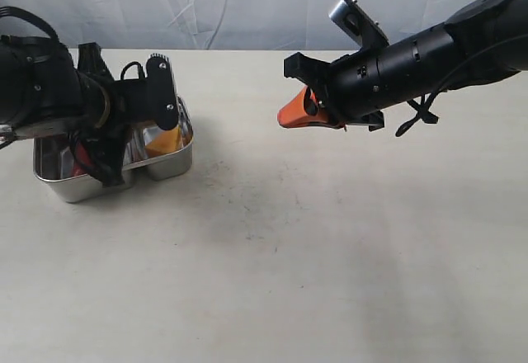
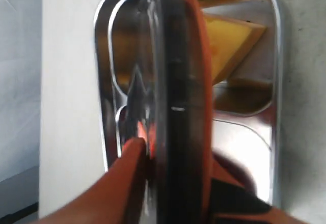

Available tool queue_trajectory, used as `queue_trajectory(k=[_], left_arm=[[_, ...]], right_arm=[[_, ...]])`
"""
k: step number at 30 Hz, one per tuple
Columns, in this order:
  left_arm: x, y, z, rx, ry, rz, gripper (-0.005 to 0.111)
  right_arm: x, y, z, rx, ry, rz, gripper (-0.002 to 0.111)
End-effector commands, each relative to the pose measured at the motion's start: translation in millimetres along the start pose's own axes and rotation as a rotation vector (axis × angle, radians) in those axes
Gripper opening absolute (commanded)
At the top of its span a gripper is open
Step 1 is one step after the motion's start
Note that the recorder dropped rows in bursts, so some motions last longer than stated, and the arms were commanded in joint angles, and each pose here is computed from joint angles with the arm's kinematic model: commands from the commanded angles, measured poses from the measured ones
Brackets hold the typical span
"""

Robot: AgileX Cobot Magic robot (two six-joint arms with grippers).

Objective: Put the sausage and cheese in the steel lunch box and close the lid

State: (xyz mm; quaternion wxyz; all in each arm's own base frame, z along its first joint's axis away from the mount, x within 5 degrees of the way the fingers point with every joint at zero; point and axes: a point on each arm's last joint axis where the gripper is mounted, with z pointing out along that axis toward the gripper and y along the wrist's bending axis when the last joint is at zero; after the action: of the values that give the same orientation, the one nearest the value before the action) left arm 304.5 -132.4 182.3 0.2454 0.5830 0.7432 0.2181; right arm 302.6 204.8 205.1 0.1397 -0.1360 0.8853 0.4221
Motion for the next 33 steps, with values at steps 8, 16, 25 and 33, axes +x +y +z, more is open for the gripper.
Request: queue_trajectory(k=[8,16,25,33], left_arm=[[5.3,-19.3,5.4,0.145,0.05,-0.174,0.066],[5.0,-11.8,-6.8,0.128,0.034,-0.186,0.066],[6.7,-2.5,-23.7,0.118,0.042,-0.225,0.066],[6.2,-12.8,-33.5,0.253,0.042,-0.267,0.066]], right_arm=[[-1.8,2.1,-4.4,0.006,-0.003,-0.034,0.0],[-1.3,1.3,-4.4,0.014,0.002,-0.043,0.0],[-1.4,1.4,-4.4,0.013,0.001,-0.042,0.0],[-1.3,2.0,-4.4,0.006,0.002,-0.037,0.0]])
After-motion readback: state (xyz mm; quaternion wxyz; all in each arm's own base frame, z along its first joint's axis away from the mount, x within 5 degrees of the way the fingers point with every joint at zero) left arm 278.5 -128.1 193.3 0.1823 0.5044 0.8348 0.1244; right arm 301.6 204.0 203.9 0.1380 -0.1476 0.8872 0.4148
